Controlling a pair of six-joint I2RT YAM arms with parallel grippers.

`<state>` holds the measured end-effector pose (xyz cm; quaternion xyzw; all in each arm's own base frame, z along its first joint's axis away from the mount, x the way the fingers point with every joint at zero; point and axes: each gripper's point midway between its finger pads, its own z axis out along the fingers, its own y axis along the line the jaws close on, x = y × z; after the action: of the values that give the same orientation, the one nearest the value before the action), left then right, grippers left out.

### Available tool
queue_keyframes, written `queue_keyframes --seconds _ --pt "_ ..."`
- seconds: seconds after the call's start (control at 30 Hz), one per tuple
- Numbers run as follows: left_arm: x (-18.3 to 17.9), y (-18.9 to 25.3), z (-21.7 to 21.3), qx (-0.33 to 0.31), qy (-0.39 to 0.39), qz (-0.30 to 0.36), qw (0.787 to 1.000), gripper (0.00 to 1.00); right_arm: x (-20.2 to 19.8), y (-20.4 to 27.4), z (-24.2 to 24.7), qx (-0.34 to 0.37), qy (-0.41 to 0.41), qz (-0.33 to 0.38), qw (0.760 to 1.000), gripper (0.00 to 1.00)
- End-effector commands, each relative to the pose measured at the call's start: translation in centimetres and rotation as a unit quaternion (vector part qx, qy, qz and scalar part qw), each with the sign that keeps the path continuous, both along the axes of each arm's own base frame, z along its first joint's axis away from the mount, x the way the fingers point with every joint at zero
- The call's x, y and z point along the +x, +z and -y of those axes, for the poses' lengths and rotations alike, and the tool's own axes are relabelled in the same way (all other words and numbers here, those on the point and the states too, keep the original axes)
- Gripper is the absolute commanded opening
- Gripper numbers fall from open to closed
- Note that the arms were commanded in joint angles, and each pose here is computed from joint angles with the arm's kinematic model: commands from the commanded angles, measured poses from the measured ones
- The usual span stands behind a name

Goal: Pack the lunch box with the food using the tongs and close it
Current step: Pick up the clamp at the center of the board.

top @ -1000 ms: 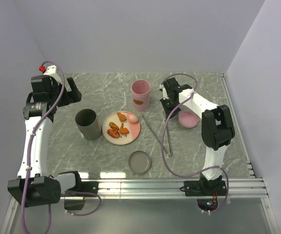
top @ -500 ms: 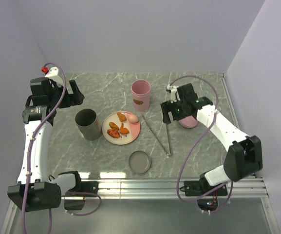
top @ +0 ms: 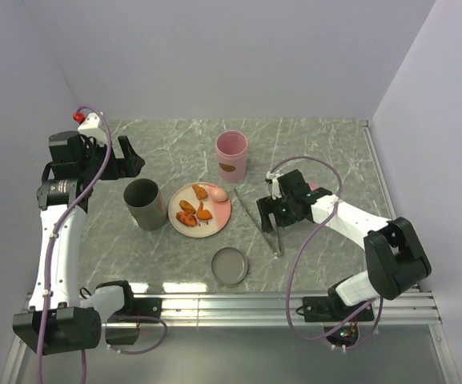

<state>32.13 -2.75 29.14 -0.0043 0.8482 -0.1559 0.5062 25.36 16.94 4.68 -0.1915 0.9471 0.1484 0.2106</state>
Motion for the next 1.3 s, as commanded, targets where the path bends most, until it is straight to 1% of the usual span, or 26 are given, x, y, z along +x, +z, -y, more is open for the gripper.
queue_keyframes --seconds 0.0,0.07,0.17,0.4,0.7,0.87,1.03,1.27 --pt "0.0 0.9 0.6 0.001 -0.024 0.027 0.999 0.99 1.1 0.3 -1.3 0.015 -0.009 0.028 0.999 0.91" --pt "0.0 0.6 0.6 -0.002 -0.024 0.022 0.999 0.99 1.1 0.5 -1.6 0.016 -0.007 0.031 0.999 0.91" --pt "0.2 0.4 0.7 -0.007 -0.024 0.016 1.000 0.99 0.9 0.0 -1.8 -0.002 -0.003 0.027 1.000 0.91" --pt "0.4 0.2 0.8 -0.012 -0.025 0.012 1.000 0.99 1.0 -2.1 -1.4 -0.049 -0.014 -0.008 0.999 0.91" --pt "0.3 -0.2 1.0 -0.019 -0.026 0.015 0.999 0.99 2.2 -3.1 -1.7 -0.071 -0.030 -0.025 0.997 0.90" --pt "0.9 0.0 0.5 -0.027 -0.004 0.014 1.000 0.99 2.7 -3.0 -2.0 -0.078 -0.032 -0.020 0.996 0.89" --pt "1.3 0.2 -0.1 -0.019 0.013 0.012 1.000 0.99 1.9 -3.1 -2.8 -0.089 -0.013 -0.018 0.996 0.89" --pt "0.9 0.5 -0.6 -0.003 0.023 0.021 1.000 0.99 2.3 -3.9 -1.8 -0.133 -0.018 -0.013 0.991 0.89"
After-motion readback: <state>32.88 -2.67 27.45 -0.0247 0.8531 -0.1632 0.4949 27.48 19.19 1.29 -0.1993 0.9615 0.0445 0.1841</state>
